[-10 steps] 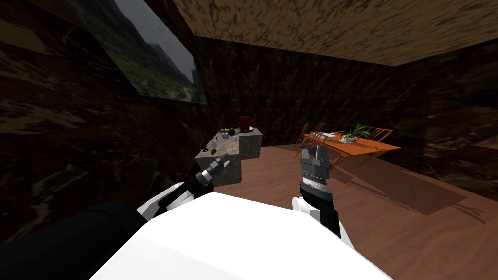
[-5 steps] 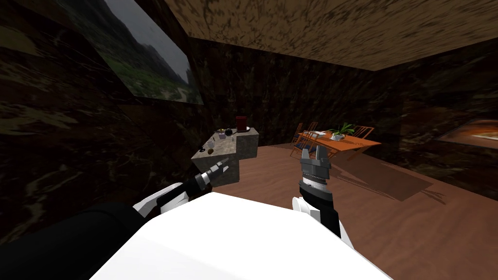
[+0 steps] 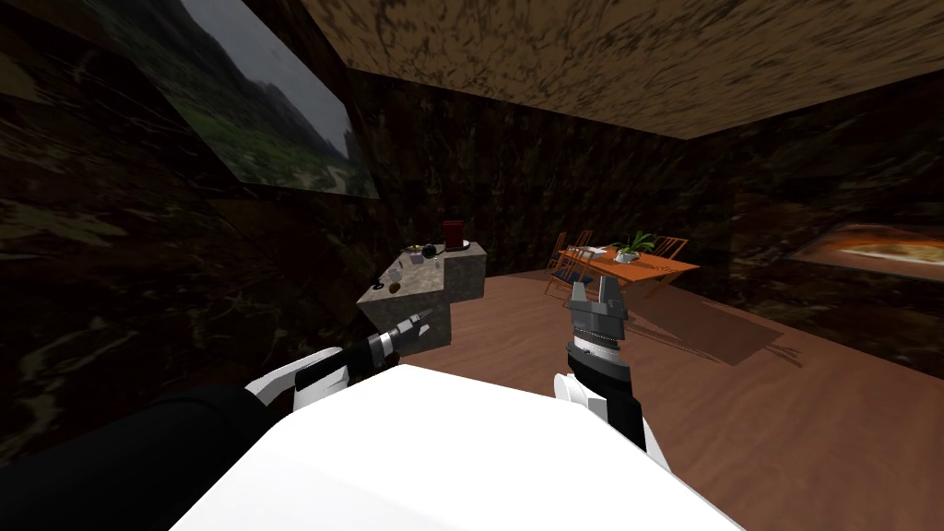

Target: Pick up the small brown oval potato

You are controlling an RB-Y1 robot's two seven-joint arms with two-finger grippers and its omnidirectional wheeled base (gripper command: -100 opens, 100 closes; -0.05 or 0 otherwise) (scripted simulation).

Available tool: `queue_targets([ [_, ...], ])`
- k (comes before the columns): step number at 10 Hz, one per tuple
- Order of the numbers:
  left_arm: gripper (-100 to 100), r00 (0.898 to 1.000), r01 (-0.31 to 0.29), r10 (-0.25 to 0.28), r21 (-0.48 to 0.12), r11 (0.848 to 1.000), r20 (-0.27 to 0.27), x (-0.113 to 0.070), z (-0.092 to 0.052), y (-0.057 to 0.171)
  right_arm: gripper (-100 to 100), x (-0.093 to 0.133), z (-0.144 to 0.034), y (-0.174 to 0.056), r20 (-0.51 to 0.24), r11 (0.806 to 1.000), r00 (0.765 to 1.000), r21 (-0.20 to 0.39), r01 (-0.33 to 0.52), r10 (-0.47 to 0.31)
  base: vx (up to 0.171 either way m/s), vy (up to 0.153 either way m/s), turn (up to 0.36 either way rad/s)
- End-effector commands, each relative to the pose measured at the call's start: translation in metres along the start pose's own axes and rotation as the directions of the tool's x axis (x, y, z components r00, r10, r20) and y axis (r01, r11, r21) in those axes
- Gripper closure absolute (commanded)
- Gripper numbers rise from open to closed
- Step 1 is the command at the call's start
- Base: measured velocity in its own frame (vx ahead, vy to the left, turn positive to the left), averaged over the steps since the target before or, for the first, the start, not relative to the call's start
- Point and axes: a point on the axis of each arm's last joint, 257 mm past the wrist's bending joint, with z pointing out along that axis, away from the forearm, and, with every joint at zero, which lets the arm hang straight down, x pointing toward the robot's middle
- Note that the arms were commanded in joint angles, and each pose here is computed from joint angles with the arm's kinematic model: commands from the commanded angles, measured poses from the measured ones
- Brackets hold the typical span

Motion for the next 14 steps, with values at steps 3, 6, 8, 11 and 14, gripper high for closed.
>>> queue_targets([
  [3, -100, 0.998, 0.014, -0.022, -0.149, 0.989, -0.05, 0.006, -0.014, 0.045, 0, 0.0, 0.0, 0.0, 0.0, 1.0, 1.0, 0.0, 0.0, 0.0, -0.027, -0.004, -0.097],
  [6, -100, 0.996, -0.01, -0.012, -0.235, 0.972, -0.089, 0.008, -0.025, 0.069, 0, 0.0, 0.0, 0.0, 0.0, 1.0, 1.0, 0.0, 0.0, 0.0, -0.012, 0.007, -0.069],
  [8, -100, 0.994, -0.017, -0.019, -0.307, 0.951, -0.111, 0.008, -0.037, 0.09, 0, 0.0, 0.0, 0.0, 0.0, 1.0, 1.0, 0.0, 0.0, 0.0, -0.008, 0.025, -0.078],
  [11, -100, 0.991, -0.013, -0.048, -0.435, 0.901, -0.128, 0.006, -0.061, 0.129, 0, 0.0, 0.0, 0.0, 0.0, 1.0, 1.0, 0.0, 0.0, 0.0, 0.005, 0.034, -0.081],
  [14, -100, 0.987, -0.046, -0.039, -0.508, 0.86, -0.155, 0.0, -0.078, 0.148, 0, 0.0, 0.0, 0.0, 0.0, 1.0, 1.0, 0.0, 0.0, 0.0, 0.014, 0.052, -0.058],
])
